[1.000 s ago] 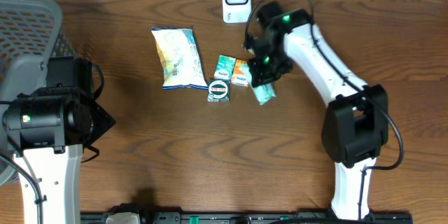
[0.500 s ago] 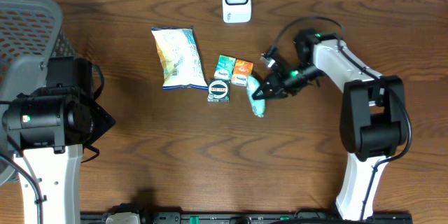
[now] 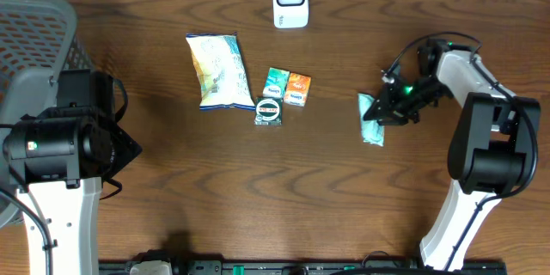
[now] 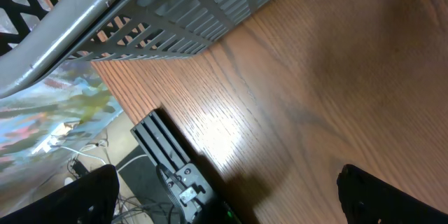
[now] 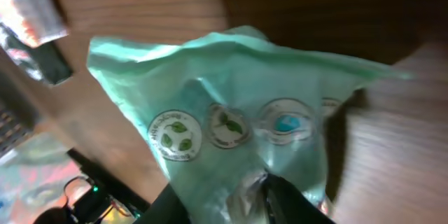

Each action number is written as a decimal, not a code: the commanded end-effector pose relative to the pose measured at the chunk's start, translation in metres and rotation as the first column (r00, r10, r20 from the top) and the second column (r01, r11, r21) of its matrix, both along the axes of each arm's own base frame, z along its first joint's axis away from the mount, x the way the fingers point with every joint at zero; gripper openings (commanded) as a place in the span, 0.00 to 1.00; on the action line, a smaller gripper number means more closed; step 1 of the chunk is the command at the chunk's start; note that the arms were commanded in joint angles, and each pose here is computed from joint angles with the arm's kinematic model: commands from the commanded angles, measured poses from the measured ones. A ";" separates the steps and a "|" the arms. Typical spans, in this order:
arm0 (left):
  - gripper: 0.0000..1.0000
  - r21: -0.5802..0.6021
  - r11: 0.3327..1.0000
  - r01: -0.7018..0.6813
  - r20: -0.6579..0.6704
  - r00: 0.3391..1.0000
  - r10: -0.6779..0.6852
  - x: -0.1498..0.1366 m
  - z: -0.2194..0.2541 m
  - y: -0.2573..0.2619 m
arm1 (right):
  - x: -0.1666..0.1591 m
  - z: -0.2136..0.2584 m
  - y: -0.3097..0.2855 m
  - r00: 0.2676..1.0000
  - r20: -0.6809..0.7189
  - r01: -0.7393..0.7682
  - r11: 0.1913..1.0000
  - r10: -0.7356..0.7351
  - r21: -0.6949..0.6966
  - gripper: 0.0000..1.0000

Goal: Scan the item barcode

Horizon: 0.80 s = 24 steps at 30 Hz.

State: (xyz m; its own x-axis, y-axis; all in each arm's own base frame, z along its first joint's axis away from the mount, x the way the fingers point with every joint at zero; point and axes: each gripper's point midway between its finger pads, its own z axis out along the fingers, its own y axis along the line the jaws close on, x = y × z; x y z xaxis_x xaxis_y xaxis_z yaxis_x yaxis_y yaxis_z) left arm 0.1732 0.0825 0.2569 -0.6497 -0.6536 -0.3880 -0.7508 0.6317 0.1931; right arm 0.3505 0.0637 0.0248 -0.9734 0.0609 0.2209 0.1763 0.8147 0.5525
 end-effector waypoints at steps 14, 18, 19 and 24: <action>0.98 0.001 1.000 -0.016 0.004 1.000 0.016 -0.002 0.001 0.001 | 0.016 0.091 0.107 0.970 0.227 -0.189 0.846 0.083 0.498 0.01; 0.98 0.001 1.000 -0.016 0.004 1.000 0.016 -0.002 0.001 0.001 | 0.013 0.118 0.134 0.964 0.261 -0.214 0.741 0.054 0.636 0.01; 0.98 0.001 1.000 -0.016 0.004 1.000 0.016 -0.002 0.001 0.001 | 0.011 0.118 0.137 0.963 0.261 -0.221 0.738 0.063 0.638 0.01; 0.98 0.001 1.000 -0.016 0.004 1.000 0.016 -0.002 0.001 0.001 | -0.009 0.100 0.157 0.960 0.252 -0.258 0.724 0.120 0.640 0.01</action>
State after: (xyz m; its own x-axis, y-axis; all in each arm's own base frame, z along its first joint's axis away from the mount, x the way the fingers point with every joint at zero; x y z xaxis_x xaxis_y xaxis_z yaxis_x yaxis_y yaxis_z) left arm 0.1731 0.0825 0.2569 -0.6499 -0.6536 -0.3878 -0.7507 0.6317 0.1934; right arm 0.3525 0.2062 0.1190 -0.9775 -0.2083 -0.0327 -0.1023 0.3330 0.9374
